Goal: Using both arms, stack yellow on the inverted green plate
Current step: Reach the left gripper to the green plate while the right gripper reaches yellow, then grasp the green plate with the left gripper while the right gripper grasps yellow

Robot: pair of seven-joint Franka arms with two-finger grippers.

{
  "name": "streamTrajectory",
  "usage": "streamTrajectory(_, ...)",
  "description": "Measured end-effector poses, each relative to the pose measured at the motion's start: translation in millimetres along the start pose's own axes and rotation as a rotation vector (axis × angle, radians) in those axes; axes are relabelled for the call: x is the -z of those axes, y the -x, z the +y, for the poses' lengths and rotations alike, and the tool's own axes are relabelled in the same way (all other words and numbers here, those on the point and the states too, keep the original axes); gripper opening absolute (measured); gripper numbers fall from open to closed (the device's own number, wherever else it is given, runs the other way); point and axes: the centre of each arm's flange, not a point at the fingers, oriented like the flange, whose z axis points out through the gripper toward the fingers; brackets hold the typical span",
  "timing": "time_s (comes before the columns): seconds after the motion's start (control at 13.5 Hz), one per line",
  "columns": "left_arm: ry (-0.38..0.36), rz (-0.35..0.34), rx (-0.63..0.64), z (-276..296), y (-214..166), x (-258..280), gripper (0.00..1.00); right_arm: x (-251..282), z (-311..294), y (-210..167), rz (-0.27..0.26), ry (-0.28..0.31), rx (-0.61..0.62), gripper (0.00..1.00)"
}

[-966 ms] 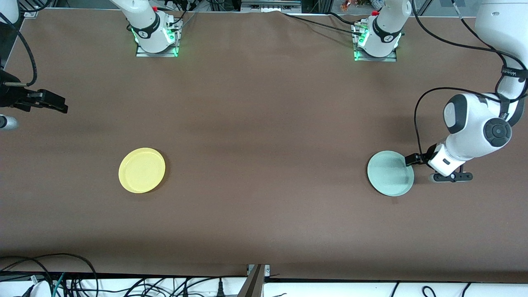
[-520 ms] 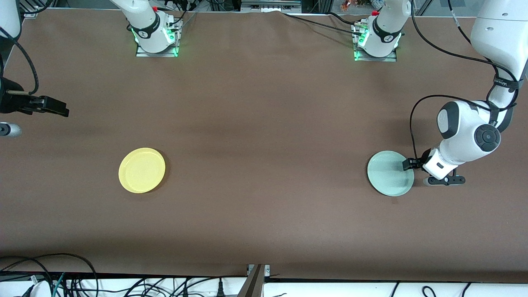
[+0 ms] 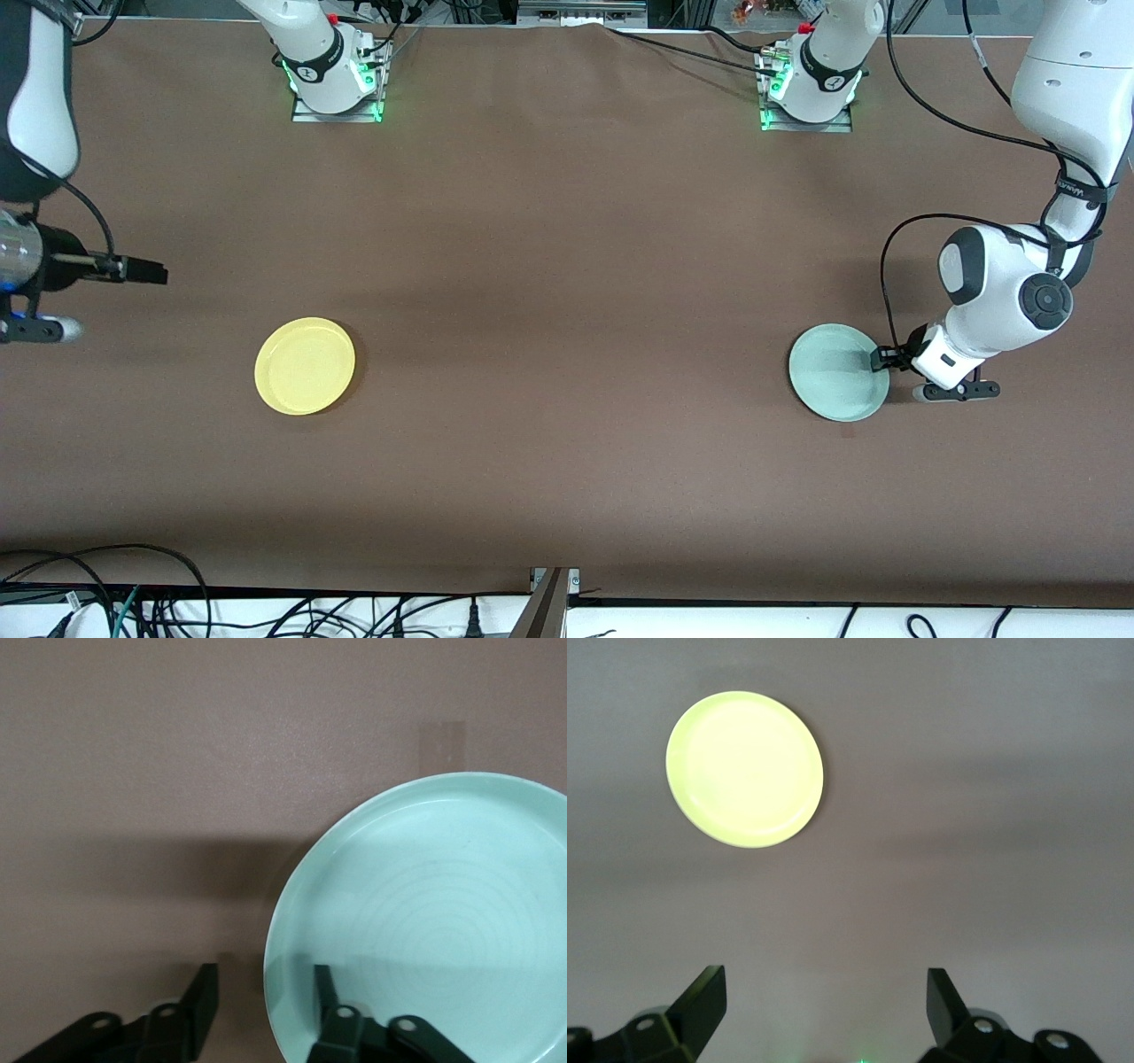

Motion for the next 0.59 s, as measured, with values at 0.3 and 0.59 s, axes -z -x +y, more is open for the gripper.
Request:
streamTrajectory(0.3, 0.003, -0.011, 0.0, 0.1, 1.5, -7.5, 0.37, -63.6, 3.4, -40.7, 0.015, -0.08, -0.027, 1.0)
streamTrajectory(0.59, 0.005, -0.012, -0.001, 0.9, 1.3, -9.4, 0.34, -152.8, 0.9, -82.2, 0.047, -0.09, -0.043, 1.0)
